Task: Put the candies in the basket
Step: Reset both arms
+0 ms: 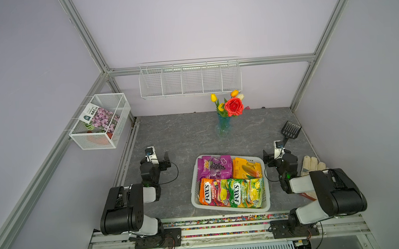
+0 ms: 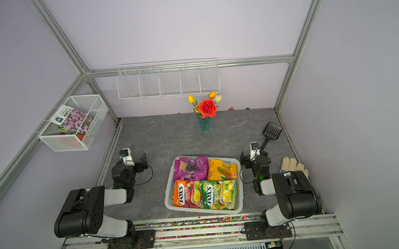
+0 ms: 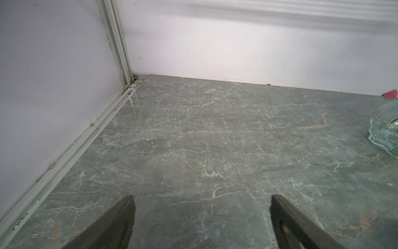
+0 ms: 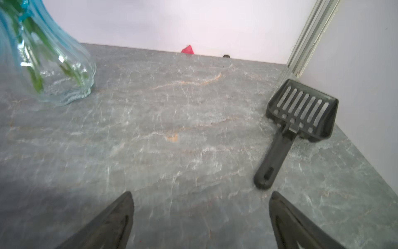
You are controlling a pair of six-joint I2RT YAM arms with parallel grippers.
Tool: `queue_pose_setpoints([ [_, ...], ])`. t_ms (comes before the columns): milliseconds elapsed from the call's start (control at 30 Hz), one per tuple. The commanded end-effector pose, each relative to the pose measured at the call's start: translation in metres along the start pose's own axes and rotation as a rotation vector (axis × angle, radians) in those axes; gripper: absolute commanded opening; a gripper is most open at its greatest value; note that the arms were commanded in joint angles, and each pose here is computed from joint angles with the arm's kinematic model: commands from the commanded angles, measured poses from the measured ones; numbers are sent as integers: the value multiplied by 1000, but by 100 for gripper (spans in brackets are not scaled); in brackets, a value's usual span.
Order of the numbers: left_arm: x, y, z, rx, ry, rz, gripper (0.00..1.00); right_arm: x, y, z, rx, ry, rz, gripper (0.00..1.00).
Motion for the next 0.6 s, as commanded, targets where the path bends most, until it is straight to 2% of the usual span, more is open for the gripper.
queue_pose_setpoints([
  [0,5,15,-7,34,-22,-39,100,-5,16,-8,61,12,12,99],
  [567,5,15,-8,30,-25,-39,100,-7,19,-9,85,23,11,99],
])
Point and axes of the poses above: each gripper's point midway between its finger pads, its own y axis out along the fingers, its own x axis along the line the jaws close on, z = x × y, the point moved 6 cm from there along -y, back along the fingers, and after that the axes turned 13 degrees about -y, right-handed, at the moved point
